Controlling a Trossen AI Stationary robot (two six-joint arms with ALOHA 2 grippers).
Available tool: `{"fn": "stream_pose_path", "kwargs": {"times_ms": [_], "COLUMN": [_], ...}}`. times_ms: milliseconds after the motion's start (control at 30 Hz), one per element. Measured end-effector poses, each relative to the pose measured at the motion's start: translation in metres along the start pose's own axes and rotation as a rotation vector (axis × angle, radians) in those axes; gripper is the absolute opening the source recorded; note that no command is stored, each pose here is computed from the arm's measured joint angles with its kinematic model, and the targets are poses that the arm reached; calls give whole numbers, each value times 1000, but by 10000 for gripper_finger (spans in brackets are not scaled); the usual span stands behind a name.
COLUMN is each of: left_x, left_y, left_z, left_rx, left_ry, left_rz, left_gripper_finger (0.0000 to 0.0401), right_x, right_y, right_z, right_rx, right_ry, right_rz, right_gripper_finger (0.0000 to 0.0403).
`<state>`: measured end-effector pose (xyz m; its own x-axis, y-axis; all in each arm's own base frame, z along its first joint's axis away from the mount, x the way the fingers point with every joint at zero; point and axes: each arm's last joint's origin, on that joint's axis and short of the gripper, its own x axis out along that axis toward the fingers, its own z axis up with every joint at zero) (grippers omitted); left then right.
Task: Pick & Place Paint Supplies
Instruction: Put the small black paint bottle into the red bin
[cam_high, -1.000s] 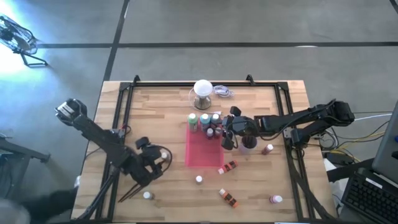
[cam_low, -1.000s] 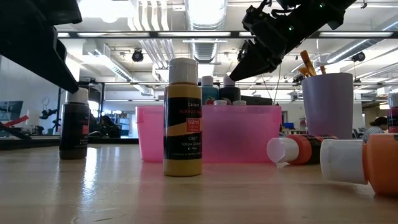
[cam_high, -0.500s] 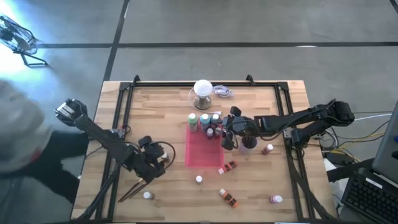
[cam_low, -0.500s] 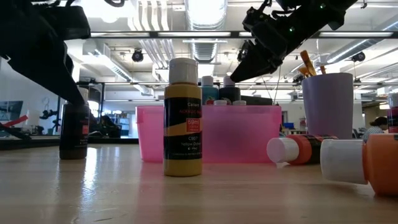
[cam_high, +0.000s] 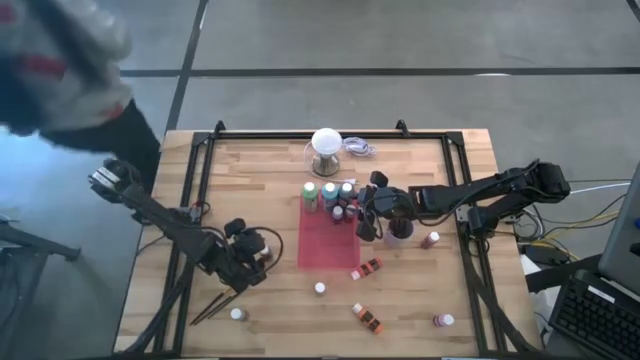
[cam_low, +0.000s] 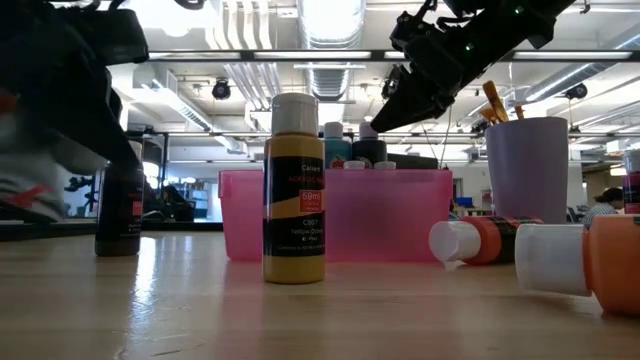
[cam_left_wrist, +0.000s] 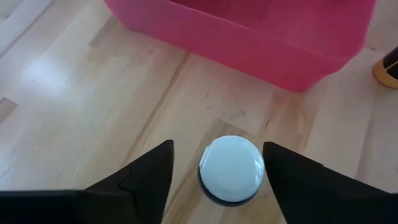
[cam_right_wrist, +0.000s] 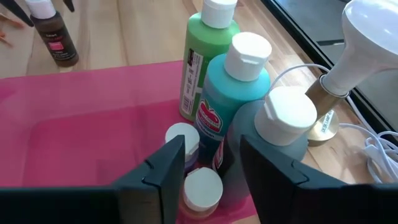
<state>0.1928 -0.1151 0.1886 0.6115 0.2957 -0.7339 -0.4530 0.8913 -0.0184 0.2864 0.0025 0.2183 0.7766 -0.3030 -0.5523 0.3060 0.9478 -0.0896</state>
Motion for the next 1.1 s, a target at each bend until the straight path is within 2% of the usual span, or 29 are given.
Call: {"fn": "stream_pose_path", "kwargs": {"times_ms": [433, 767, 967, 1100], "left_x": [0, 0, -4, -12], "left_y": [0, 0, -4, -12], "left_z": [0, 0, 6, 21], "left_rx": [-12, -39, -61, -46], "left_ry": [0, 1, 9, -23], "left_rz": [-3, -4, -33, -71], "left_gripper_finger": [125, 137, 124, 128], "right_x": [0, 0, -4, -6], "right_y": [0, 0, -5, -6], "right_z": [-2, -4, -3, -1], "right_rx": [-3, -8, -3, 0], "right_ry": [6, 14, 6, -5], "right_rz": [0, -3, -114, -132], "right_gripper_finger": [105, 66, 56, 62]}}
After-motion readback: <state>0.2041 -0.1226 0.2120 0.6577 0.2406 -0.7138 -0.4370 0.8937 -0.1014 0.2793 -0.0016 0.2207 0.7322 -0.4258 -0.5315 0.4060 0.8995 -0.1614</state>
